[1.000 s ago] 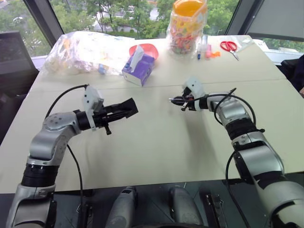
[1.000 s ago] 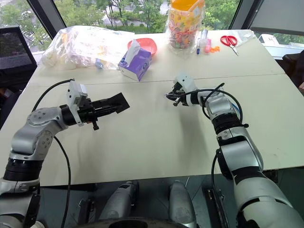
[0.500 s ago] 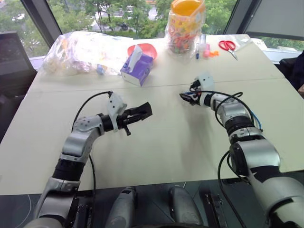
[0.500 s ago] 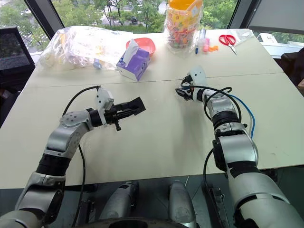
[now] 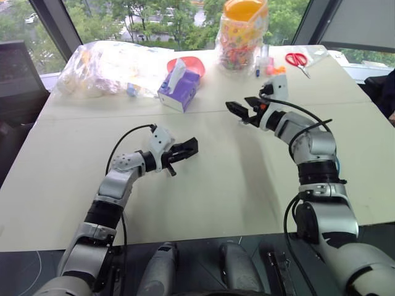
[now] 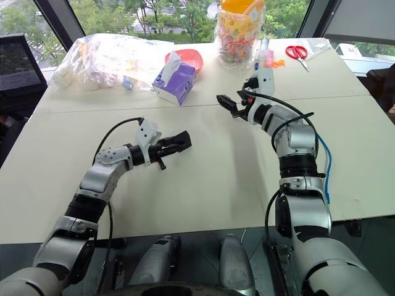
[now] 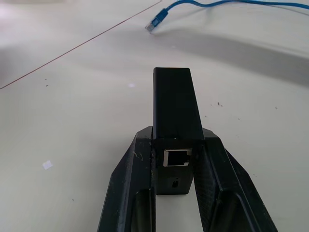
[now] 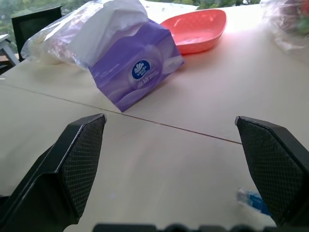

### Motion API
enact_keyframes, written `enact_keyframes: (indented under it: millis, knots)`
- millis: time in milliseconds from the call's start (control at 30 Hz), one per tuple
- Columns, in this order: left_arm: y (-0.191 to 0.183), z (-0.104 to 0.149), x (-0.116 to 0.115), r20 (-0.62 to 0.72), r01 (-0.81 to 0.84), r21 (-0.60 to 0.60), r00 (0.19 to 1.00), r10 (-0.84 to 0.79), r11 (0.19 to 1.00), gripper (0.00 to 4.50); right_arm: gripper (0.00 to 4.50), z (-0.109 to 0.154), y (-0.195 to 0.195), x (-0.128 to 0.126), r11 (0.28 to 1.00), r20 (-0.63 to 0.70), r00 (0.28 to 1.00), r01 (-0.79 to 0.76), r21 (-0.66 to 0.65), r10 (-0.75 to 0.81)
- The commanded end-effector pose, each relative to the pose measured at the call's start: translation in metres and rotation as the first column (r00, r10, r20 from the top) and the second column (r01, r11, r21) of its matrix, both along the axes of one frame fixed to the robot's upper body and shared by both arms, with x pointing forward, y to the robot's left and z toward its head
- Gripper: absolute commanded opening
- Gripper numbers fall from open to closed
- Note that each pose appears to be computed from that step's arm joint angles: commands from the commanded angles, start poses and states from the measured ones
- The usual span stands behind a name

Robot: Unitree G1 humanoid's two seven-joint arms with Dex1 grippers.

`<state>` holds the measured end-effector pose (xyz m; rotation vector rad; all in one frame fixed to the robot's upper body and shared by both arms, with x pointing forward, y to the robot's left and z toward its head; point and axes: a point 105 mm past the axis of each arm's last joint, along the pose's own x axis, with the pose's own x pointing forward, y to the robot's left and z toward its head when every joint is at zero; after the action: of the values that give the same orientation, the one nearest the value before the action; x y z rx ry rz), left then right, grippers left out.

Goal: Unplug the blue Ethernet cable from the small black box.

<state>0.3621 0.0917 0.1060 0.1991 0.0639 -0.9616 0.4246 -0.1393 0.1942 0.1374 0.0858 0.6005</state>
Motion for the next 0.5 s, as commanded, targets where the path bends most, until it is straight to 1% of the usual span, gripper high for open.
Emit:
enact_keyframes:
  millis: [33, 67, 133, 167, 400, 433, 500]
  knots:
    - [0.007, -0.003, 0.004, -0.010, -0.038, -0.004, 0.999, 0.038, 0.999, 0.47, 4.46, 0.026, 0.006, -0.008, 0.999, 0.078, 0.997, -0.016, 0.033, 0.013]
    - [0.008, -0.003, 0.004, -0.017, -0.043, -0.008, 0.999, 0.043, 0.999, 0.47, 4.46, 0.024, 0.007, -0.010, 0.999, 0.071, 0.997, -0.018, 0.037, 0.016]
    - [0.010, -0.006, 0.004, -0.031, -0.053, -0.013, 0.998, 0.053, 0.998, 1.51, 4.50, 0.018, 0.008, -0.014, 0.999, 0.058, 0.998, -0.024, 0.026, 0.023]
    - [0.011, -0.006, 0.004, -0.036, -0.056, -0.015, 0.998, 0.055, 0.998, 1.90, 4.50, 0.015, 0.009, -0.015, 0.999, 0.051, 0.998, -0.027, 0.022, 0.025]
    - [0.016, -0.006, 0.001, -0.049, -0.070, -0.017, 0.996, 0.069, 0.997, 4.35, 4.50, -0.004, 0.003, -0.025, 1.000, -0.007, 1.000, -0.021, -0.008, 0.021]
    - [0.018, -0.004, 0.001, -0.049, -0.077, -0.021, 0.996, 0.076, 0.997, 4.47, 4.50, -0.008, 0.001, -0.028, 1.000, -0.018, 1.000, -0.024, -0.015, 0.024]
    - [0.024, 0.000, 0.001, -0.046, -0.092, -0.028, 0.995, 0.091, 0.995, 4.47, 4.50, -0.016, -0.003, -0.035, 0.999, -0.035, 0.999, -0.033, -0.033, 0.032]
